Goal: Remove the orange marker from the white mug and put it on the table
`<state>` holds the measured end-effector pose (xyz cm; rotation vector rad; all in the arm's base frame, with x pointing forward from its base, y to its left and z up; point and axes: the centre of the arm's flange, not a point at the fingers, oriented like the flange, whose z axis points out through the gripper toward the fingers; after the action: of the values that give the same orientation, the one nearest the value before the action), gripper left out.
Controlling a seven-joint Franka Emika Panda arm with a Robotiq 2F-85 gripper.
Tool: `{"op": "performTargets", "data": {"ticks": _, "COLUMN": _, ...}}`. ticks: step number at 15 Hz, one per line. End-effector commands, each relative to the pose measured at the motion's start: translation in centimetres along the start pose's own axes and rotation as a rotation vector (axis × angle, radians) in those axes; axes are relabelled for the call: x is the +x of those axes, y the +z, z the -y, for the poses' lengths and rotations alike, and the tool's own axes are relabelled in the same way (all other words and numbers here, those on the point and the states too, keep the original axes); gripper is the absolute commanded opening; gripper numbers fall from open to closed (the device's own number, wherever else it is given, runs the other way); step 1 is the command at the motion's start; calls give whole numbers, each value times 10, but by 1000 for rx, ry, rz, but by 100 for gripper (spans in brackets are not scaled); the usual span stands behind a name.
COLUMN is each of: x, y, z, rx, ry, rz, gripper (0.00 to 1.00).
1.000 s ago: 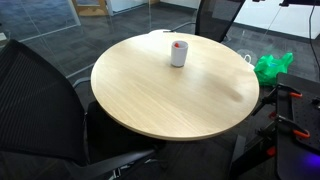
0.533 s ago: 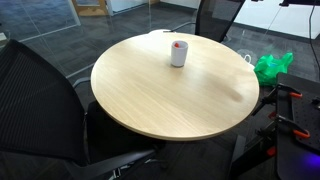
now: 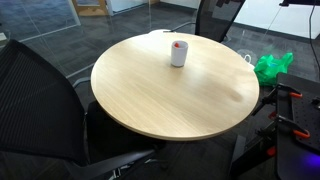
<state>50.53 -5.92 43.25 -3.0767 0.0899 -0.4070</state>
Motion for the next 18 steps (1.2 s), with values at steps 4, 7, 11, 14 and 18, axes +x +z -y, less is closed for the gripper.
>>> {"op": "performTargets", "data": {"ticks": 4, "x": 55, "y": 66, "z": 0, "rx": -141, "ry": 181, "rz": -71, "gripper": 100}}
{"op": "performTargets", "data": {"ticks": 7, "x": 67, "y": 97, "z": -6, "rx": -168, "ry": 258, "rz": -76, "gripper": 100}}
{"op": "performTargets", "data": {"ticks": 11, "x": 58, "y": 106, "z": -10, "rx": -158, "ry": 253, "rz": -52, "gripper": 100}}
{"op": "performTargets", "data": {"ticks": 14, "x": 62, "y": 108, "z": -10, "rx": -159, "ry": 254, "rz": -54, "gripper": 100}}
{"op": "performTargets", "data": {"ticks": 18, "x": 64, "y": 113, "z": -9, "rx": -165, "ry": 262, "rz": -65, "gripper": 100}}
